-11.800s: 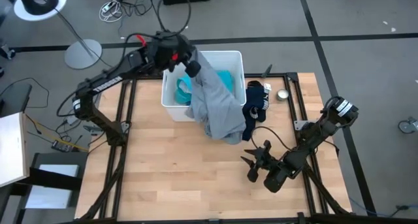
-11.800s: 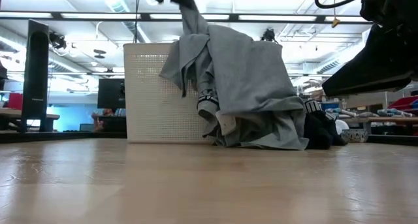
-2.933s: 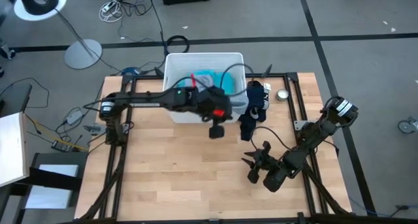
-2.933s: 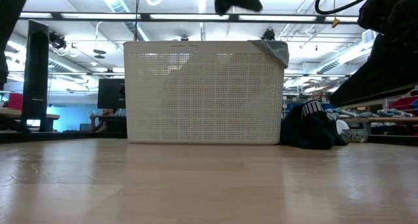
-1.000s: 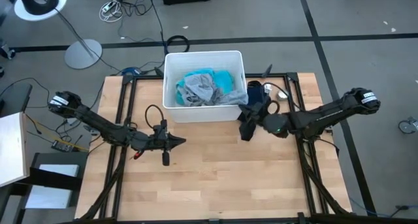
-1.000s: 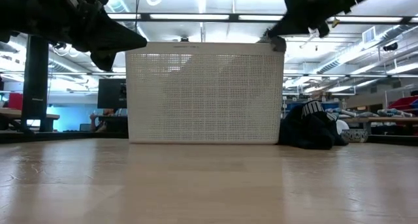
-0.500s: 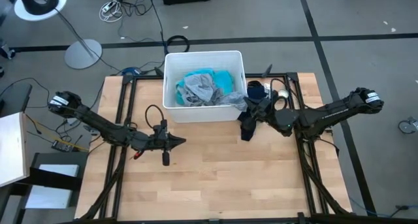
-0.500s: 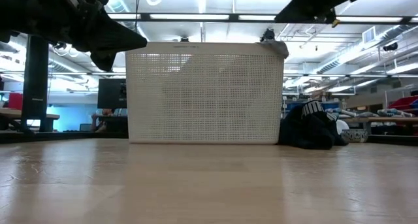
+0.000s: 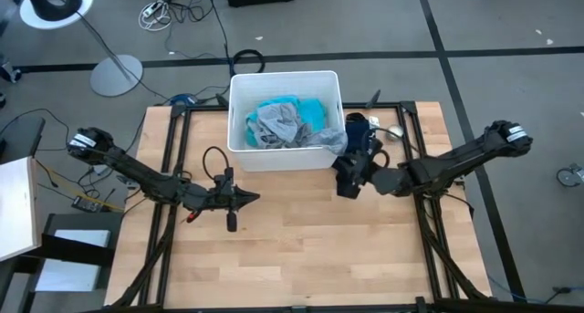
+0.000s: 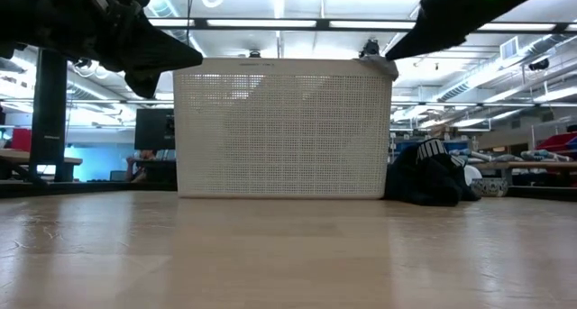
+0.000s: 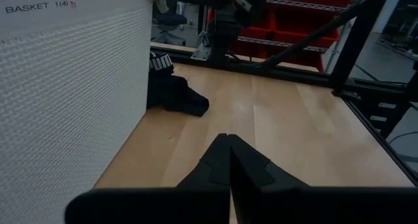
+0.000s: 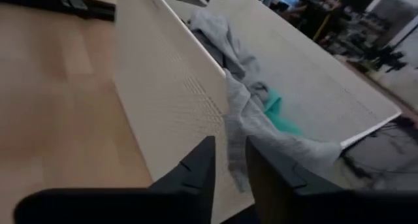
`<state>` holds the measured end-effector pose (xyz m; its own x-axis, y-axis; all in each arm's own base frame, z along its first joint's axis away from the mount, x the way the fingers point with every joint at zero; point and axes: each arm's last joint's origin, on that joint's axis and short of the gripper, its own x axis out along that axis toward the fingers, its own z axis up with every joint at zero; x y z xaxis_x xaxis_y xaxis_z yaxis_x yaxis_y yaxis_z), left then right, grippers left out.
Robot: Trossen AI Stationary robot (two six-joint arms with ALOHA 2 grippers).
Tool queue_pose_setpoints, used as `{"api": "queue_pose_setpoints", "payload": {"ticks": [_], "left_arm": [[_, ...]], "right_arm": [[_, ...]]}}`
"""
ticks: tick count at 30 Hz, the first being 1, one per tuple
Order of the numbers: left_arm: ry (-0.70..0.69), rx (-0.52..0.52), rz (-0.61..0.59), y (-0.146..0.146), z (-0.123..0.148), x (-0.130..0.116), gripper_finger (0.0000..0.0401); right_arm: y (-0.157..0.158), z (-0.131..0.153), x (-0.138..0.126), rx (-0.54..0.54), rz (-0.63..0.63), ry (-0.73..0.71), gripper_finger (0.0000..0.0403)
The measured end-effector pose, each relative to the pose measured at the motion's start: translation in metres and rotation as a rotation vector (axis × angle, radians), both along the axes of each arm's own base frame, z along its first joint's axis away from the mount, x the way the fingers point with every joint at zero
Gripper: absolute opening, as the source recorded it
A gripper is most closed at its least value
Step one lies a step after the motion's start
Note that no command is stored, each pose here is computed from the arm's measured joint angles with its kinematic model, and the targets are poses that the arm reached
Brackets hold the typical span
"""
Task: Sort clothes
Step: Put the gray sweatshirt into the white laundry bin
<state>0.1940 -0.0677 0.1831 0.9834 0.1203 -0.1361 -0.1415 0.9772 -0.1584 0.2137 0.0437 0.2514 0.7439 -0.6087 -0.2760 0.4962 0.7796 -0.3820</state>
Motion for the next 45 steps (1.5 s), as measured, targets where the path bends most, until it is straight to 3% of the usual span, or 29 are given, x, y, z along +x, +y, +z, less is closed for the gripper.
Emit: {"api": "queue_pose_setpoints", "payload": {"ticks": [7, 17, 20, 26, 31, 39, 45], "left_arm": [[0.000, 0.000, 0.000, 0.000, 0.000, 0.000, 0.0001], [0.000, 0.001, 0.000, 0.000, 0.000, 0.000, 0.0001], [0.000, 0.000, 0.000, 0.000, 0.000, 0.000, 0.0001], [0.000, 0.000, 0.000, 0.000, 0.000, 0.000, 0.0001], [0.000, 0.000, 0.000, 0.000, 0.000, 0.000, 0.0001], [0.001, 0.000, -0.003, 0.000, 0.000, 0.000, 0.0001], [0.002, 0.000, -0.003, 0.000, 0.000, 0.000, 0.0001]], "right_arm": [[0.001, 0.002, 0.006, -0.073, 0.013, 0.006, 0.0116], [-0.010, -0.005, 0.012, -0.133, -0.042, 0.085, 0.0113], [-0.013, -0.005, 0.013, -0.130, -0.053, 0.082, 0.0095], [-0.014, -0.004, 0.013, -0.139, -0.082, 0.071, 0.0009], [-0.013, 0.001, 0.014, -0.130, -0.097, 0.013, 0.0004], [-0.004, 0.013, 0.001, -0.230, -0.253, -0.018, 0.0002], [-0.001, 0.006, -0.004, -0.100, -0.256, -0.099, 0.0001]]}}
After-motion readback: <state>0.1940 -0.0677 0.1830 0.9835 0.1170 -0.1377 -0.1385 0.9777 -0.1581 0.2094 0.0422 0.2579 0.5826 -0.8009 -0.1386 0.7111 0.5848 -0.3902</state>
